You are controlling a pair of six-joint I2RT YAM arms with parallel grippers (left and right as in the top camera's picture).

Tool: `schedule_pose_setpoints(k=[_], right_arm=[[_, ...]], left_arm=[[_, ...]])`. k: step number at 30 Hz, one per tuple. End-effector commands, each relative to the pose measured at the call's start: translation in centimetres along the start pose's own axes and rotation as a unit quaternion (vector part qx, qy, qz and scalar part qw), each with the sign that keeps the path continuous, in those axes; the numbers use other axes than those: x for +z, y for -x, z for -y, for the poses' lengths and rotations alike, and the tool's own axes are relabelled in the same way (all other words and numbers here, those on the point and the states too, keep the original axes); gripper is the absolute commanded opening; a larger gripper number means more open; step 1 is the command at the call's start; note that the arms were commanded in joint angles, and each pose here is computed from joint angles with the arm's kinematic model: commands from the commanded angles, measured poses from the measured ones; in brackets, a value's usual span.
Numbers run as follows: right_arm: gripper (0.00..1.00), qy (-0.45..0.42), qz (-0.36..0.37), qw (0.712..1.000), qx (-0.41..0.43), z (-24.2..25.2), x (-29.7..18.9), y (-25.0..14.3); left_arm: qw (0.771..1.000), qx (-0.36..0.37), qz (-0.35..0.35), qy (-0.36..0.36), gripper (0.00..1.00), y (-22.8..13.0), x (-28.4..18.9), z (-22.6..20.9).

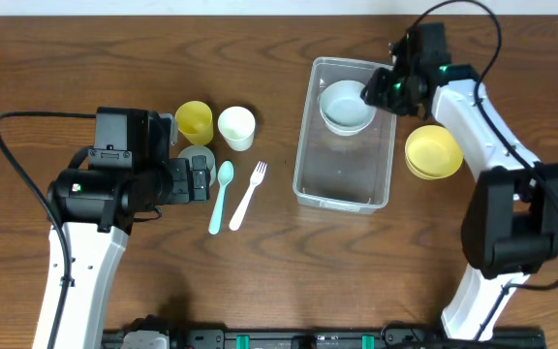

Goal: Pack container
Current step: 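Move right gripper to the yellow bowl and grasp its rim, then carry the yellow bowl with right gripper into the white bowl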

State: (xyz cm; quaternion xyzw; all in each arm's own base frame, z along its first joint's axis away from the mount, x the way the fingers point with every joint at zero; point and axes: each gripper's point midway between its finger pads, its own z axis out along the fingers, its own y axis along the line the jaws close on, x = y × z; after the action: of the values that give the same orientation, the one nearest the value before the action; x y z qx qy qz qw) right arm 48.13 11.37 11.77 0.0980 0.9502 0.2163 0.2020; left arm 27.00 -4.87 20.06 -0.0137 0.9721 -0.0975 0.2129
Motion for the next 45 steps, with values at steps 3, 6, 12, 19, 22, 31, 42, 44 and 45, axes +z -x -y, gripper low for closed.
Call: schedule_pose_setpoints(k=[3,6,12,19,22,31,42,44,45], right_arm=[[0.41,0.01,0.092,0.996,-0.014,-1.8,-11.2,3.7],[0.5,-0.083,0.099,0.991,0.028,3.1,-14.8,2.8],[0.65,-0.264,0.02,0.959,0.105,13.5,-16.0,-1.9],[0.67,-0.288,-0.041,0.944,0.154,20.2,-10.2,-6.7],[0.65,-0.273,-0.051,0.947,0.161,21.5,-7.8,-7.8],[0.16,-0.241,-0.083,0.948,0.19,22.4,-3.1,-10.2],[0.01,-0.172,0.092,0.972,0.13,14.0,-13.9,-2.4],[0.01,-0.137,0.143,0.976,0.093,10.2,-16.5,-0.9],[0.01,-0.125,0.161,0.976,0.075,8.6,-17.4,-0.5]], left_arm=[[1.0,0.002,0.007,0.006,0.98,0.5,-0.3,-0.2],[1.0,0.002,0.007,0.006,0.98,0.5,-0.3,-0.2],[1.0,0.002,0.007,0.006,0.98,0.5,-0.3,-0.2],[1.0,0.002,0.007,0.006,0.98,0.5,-0.3,-0.2],[1.0,0.002,0.007,0.006,0.98,0.5,-0.3,-0.2],[1.0,0.002,0.007,0.006,0.98,0.5,-0.3,-0.2],[1.0,0.002,0.007,0.006,0.98,0.5,-0.3,-0.2],[1.0,0.002,0.007,0.006,0.98,0.5,-0.3,-0.2],[1.0,0.002,0.007,0.006,0.98,0.5,-0.3,-0.2]])
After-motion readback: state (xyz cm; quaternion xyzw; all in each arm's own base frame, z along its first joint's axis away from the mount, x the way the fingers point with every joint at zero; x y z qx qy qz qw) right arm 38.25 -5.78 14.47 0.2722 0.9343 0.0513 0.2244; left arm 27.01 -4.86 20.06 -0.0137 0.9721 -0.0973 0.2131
